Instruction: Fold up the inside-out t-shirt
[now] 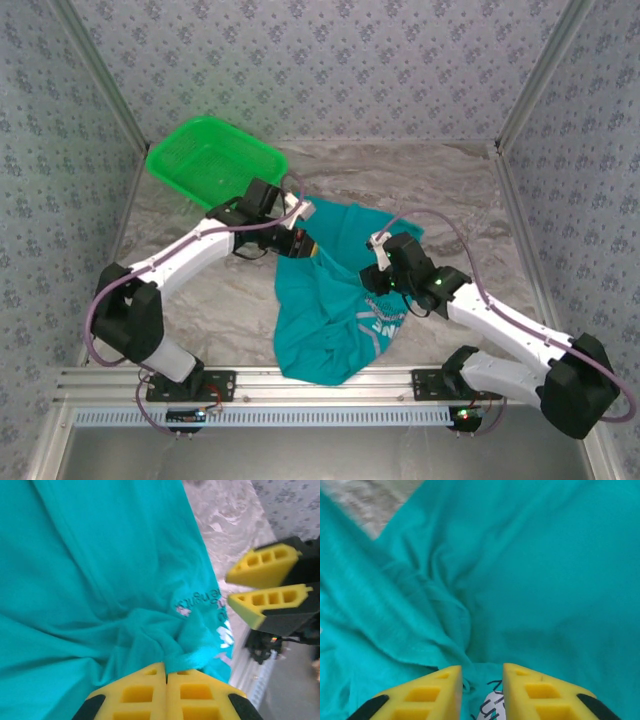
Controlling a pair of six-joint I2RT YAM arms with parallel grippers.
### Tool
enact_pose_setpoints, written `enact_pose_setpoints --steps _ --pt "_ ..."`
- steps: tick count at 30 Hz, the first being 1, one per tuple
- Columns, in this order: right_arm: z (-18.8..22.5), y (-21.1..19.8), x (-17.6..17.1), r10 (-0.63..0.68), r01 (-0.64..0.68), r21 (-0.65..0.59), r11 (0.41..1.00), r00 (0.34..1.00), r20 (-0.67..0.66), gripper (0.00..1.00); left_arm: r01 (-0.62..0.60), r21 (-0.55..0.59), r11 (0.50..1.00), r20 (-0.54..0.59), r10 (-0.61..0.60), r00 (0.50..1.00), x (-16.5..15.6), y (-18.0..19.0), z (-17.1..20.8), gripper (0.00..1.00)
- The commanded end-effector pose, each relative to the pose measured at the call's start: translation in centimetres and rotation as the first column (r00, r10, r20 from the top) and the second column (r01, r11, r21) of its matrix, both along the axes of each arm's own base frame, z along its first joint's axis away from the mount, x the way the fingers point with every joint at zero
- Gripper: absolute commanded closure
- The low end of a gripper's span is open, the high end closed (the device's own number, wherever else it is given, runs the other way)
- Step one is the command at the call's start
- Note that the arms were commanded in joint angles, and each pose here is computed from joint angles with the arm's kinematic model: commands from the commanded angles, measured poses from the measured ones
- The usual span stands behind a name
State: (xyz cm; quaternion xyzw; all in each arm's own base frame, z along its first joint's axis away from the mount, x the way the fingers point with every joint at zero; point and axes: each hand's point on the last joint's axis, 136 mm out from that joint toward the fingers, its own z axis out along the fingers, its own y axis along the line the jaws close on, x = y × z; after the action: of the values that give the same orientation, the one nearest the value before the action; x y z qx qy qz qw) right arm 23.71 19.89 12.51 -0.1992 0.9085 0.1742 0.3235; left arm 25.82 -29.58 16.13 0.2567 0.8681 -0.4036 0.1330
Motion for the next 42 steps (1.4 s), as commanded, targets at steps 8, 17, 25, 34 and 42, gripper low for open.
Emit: enact_pose_setpoints --steps 8,17,25,34,42 --pt "1.3 2.9 -4.3 0.171 -0.174 -0.048 0.984 0.983 -0.067 0.62 -0.006 -0.065 0.998 -0.274 -0.012 0.962 -4.4 -0.9 -2.1 1.0" --pt "-1.8 2.5 -0.4 -0.152 0.119 -0.145 0.982 0.959 -0.239 0.68 -0.063 -0.051 0.997 -0.308 0.044 0.951 -4.5 -0.1 -1.6 1.0" --pt "-1.2 6.8 -0.9 -0.123 0.11 -0.085 0.99 0.978 -0.168 0.6 -0.247 0.034 0.968 -0.412 0.239 0.879 -3.0 0.9 -2.0 1.0" --pt "-1.8 3.9 0.7 -0.513 0.508 -0.073 0.858 0.846 -0.147 0.48 -0.23 -0.032 0.973 -0.385 0.201 0.901 -3.7 0.5 1.3 1.0" --pt "-2.9 3.0 0.4 -0.571 0.548 -0.187 0.815 0.815 -0.1 0.4 -0.187 -0.11 0.976 -0.356 0.137 0.924 -4.5 -0.9 4.2 1.0"
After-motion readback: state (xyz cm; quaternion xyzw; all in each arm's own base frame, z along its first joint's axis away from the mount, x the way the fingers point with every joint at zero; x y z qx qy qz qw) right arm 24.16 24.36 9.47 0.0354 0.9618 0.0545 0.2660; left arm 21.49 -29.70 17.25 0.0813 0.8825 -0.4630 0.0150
